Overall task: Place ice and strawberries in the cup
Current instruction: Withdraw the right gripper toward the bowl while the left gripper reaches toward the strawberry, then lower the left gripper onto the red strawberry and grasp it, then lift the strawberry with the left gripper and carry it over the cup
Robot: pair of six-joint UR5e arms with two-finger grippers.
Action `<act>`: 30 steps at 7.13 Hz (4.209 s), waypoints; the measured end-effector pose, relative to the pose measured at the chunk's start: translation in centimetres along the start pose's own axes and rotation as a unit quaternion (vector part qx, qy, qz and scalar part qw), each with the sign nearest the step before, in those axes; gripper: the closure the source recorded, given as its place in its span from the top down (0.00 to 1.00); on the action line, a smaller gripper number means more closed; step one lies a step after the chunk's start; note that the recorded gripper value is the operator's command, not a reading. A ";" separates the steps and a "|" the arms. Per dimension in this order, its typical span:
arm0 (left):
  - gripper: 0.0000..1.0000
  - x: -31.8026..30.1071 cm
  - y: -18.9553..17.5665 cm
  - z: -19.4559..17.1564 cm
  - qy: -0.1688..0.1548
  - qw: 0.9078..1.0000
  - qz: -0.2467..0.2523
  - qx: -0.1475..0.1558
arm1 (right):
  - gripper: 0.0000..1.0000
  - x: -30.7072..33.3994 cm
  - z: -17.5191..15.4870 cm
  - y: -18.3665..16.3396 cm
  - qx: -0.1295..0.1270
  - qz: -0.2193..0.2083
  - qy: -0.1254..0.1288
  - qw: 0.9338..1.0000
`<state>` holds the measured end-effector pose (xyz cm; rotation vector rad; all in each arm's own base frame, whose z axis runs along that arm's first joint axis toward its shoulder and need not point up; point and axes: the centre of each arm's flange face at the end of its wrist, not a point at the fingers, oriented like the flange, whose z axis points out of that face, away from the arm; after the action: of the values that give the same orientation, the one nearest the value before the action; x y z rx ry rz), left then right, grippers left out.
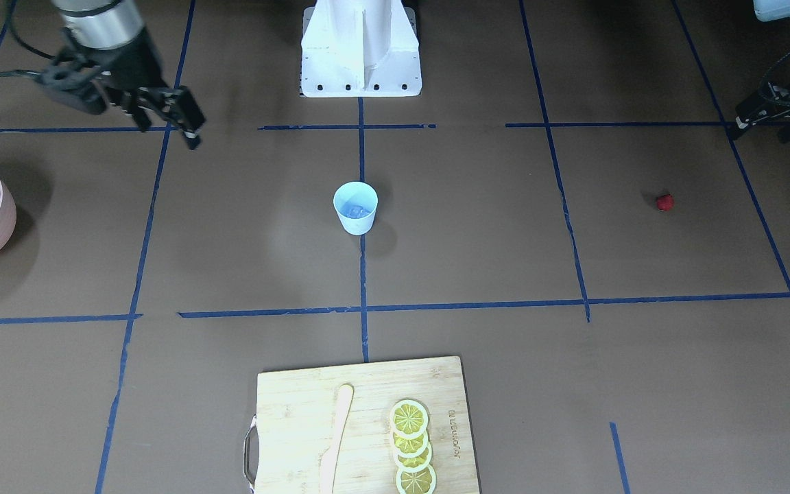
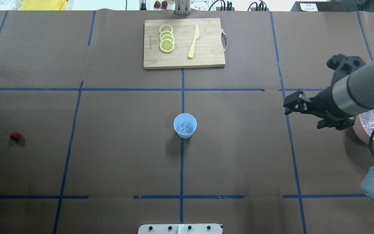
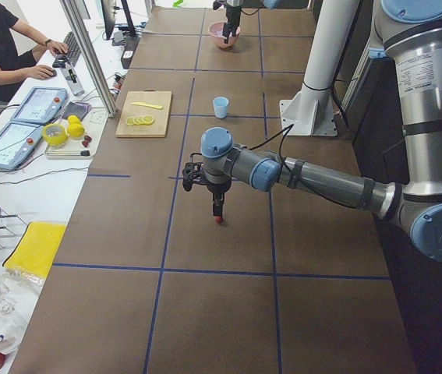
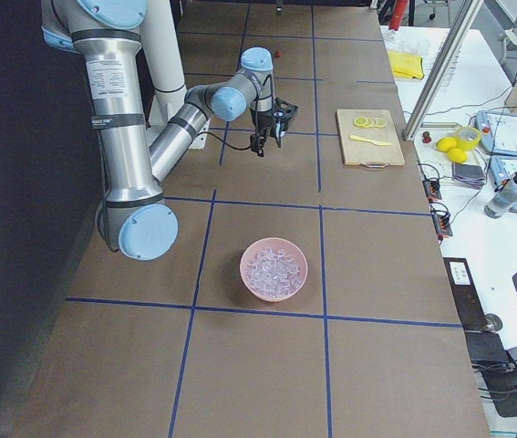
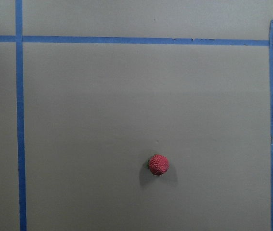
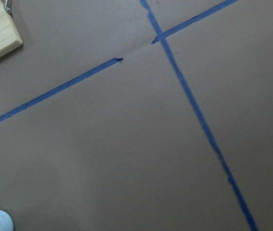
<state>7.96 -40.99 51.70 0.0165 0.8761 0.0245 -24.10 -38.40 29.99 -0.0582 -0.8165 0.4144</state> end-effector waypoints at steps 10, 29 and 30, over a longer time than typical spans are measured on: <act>0.97 4.8 -1.6 17.5 -0.058 0.998 -0.011 -0.005 | 1.00 13.0 -3.4 -6.5 -0.012 -0.088 0.022 0.996; 0.00 57.9 -4.6 10.4 0.099 0.985 -0.136 0.040 | 1.00 24.4 -5.5 -13.3 -0.011 -0.152 0.032 0.988; 0.02 59.7 -4.7 11.5 0.091 0.986 -0.135 0.047 | 1.00 24.9 -5.9 -13.4 -0.013 -0.155 0.032 0.987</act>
<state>55.06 -44.09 13.11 -0.0166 1.0551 -0.2719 -0.17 -40.63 46.04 0.0311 -0.7535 0.1068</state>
